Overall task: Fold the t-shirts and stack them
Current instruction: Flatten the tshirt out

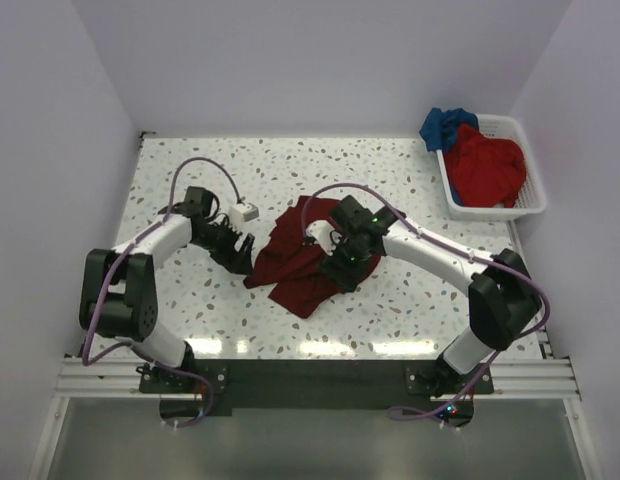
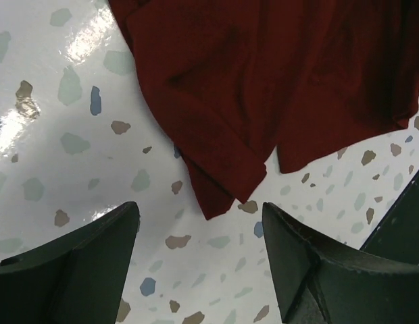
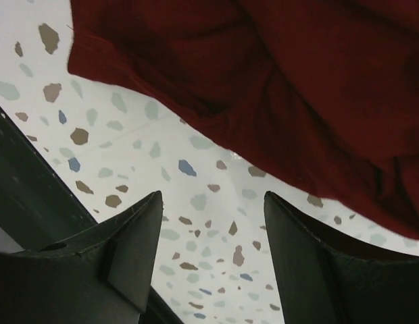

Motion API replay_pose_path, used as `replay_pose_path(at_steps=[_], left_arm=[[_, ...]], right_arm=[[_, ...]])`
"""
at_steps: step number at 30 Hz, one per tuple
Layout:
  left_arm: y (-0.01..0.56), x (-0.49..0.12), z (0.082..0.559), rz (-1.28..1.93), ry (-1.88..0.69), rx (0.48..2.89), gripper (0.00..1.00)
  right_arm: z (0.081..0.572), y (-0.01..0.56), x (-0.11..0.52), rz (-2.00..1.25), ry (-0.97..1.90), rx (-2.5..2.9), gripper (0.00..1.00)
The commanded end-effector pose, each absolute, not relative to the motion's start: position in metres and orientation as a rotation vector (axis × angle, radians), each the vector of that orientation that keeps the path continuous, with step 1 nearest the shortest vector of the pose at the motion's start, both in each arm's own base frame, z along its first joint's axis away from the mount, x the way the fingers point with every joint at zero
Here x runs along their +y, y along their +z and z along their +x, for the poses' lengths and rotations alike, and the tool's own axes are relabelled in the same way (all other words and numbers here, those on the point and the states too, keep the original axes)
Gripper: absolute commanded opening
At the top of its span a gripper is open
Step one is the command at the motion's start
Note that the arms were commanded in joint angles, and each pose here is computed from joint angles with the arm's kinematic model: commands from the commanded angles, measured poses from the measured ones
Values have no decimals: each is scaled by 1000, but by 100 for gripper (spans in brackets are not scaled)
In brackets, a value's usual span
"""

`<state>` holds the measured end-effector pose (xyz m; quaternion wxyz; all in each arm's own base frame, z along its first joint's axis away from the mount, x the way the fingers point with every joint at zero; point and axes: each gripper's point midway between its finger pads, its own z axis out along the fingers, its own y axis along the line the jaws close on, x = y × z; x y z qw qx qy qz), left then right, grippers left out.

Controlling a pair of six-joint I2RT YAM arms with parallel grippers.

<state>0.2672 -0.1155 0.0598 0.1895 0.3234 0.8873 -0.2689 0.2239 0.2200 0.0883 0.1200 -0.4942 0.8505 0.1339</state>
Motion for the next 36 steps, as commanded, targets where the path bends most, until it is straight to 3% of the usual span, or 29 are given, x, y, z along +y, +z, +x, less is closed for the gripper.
replay_pose_path(at_steps=[1, 8, 15, 24, 29, 36], left_arm=[[50, -133, 283, 817, -859, 2486, 79], [30, -149, 281, 781, -936, 2554, 79], [33, -153, 279, 777, -979, 2559, 49], [66, -158, 276, 754, -991, 2471, 34], [64, -157, 266, 754, -1011, 2504, 35], [49, -150, 257, 744, -985, 2570, 50]], right_arm=[[232, 105, 247, -1451, 371, 2303, 66], [223, 100, 299, -1499, 397, 2159, 72], [221, 90, 325, -1482, 414, 2154, 59], [218, 83, 328, -1446, 429, 2200, 58], [221, 78, 330, -1423, 415, 2231, 57], [220, 66, 326, -1416, 389, 2285, 58]])
